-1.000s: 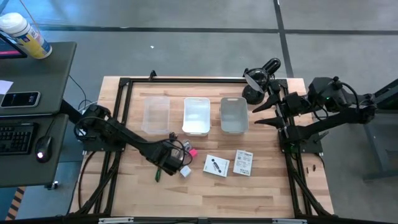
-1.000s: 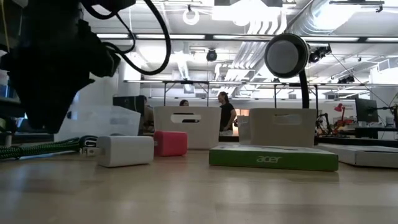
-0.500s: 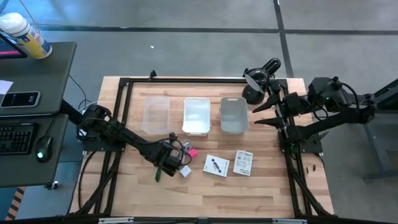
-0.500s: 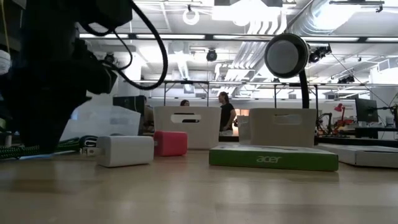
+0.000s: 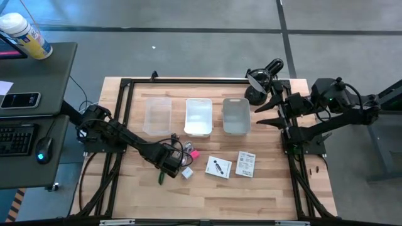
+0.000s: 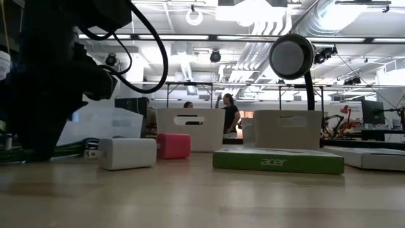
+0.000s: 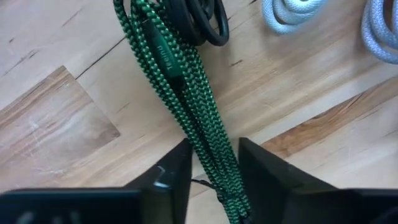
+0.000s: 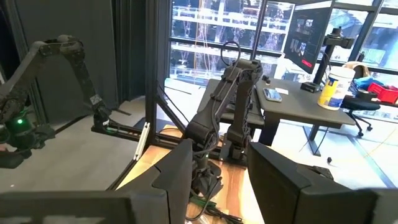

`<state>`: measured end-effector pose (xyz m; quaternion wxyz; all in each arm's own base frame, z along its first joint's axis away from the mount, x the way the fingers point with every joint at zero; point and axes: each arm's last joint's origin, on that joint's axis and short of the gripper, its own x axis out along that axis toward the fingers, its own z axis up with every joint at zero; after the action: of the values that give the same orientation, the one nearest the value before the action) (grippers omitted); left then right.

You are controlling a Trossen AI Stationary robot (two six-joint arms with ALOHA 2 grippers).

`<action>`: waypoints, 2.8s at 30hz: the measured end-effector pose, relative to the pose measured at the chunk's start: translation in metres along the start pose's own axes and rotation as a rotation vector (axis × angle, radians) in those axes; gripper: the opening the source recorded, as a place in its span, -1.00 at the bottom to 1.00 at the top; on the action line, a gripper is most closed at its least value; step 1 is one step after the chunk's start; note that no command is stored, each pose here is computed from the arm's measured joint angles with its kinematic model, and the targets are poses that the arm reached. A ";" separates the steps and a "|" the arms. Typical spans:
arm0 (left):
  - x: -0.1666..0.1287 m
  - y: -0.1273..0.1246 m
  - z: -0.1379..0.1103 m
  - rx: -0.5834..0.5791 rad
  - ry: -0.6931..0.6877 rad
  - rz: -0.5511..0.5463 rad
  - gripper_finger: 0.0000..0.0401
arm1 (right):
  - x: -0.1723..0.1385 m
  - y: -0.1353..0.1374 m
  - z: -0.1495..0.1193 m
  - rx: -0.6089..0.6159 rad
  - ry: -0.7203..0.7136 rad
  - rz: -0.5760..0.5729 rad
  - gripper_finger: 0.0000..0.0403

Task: Pick and place items into bin
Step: Put the green USB cord into the transparent bin

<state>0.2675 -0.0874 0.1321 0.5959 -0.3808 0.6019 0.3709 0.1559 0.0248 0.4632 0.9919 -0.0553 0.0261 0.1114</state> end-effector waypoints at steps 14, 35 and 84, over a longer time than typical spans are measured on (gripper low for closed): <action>-0.010 0.007 -0.002 0.041 0.024 0.108 -0.89 | 0.000 0.000 -0.001 -0.002 0.010 -0.001 -0.28; -0.129 0.011 0.011 0.125 -0.179 0.187 -0.97 | 0.000 0.000 -0.002 -0.002 0.025 -0.015 -0.28; -0.115 0.116 0.189 0.164 -0.156 0.356 -0.96 | -0.001 -0.002 -0.005 0.002 0.062 -0.088 -0.28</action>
<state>0.2456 0.1351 0.2436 0.5949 -0.1889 0.6398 0.4484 0.1556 0.0220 0.4581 0.9946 -0.0590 0.0545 0.0657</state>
